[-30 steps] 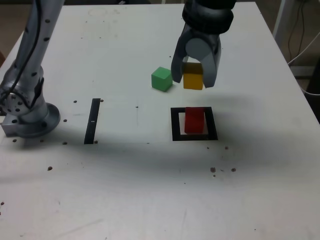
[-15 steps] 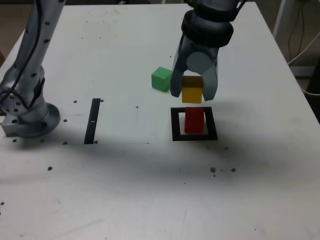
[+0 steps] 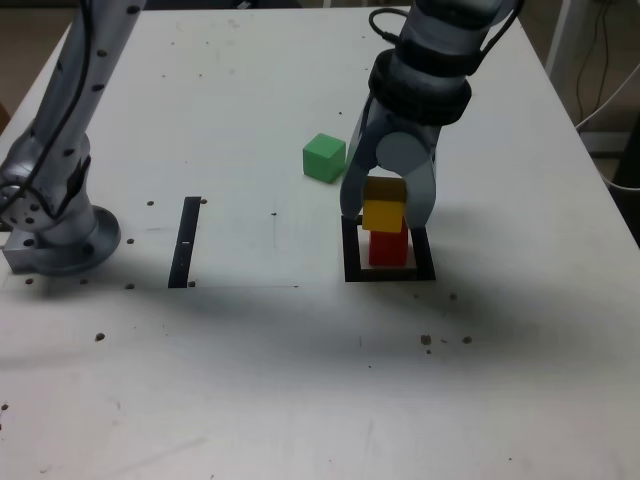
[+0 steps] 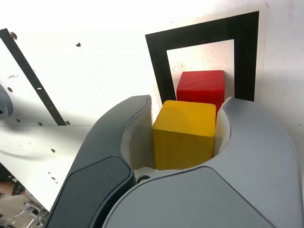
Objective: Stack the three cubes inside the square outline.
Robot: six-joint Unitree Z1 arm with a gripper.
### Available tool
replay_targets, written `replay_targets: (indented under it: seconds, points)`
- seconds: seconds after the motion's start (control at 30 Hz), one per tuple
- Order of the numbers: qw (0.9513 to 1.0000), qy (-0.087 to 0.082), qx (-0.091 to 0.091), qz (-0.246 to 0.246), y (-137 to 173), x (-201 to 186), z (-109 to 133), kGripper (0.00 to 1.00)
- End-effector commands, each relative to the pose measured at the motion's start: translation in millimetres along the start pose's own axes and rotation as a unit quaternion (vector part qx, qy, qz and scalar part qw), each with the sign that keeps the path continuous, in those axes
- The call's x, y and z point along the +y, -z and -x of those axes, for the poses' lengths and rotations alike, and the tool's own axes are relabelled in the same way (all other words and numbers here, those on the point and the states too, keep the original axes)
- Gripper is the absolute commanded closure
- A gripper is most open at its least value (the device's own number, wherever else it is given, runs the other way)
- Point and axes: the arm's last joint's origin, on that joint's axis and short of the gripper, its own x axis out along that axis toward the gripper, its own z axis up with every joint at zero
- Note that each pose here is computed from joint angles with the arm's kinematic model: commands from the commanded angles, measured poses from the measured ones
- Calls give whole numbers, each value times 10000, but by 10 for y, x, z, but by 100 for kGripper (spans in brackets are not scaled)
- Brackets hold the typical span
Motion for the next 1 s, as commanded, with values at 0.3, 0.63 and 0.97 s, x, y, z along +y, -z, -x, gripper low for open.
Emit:
replay_targets:
  seconds: [0.3, 0.63, 0.97]
  points:
    - [10000, 6, 3, 4, -62, -1, -97, 63]
    - [10000, -3, 13, -13, -66, 0, -138, 4]
    - [9999, -103, -109, -17, 40, 0, -26, 1]
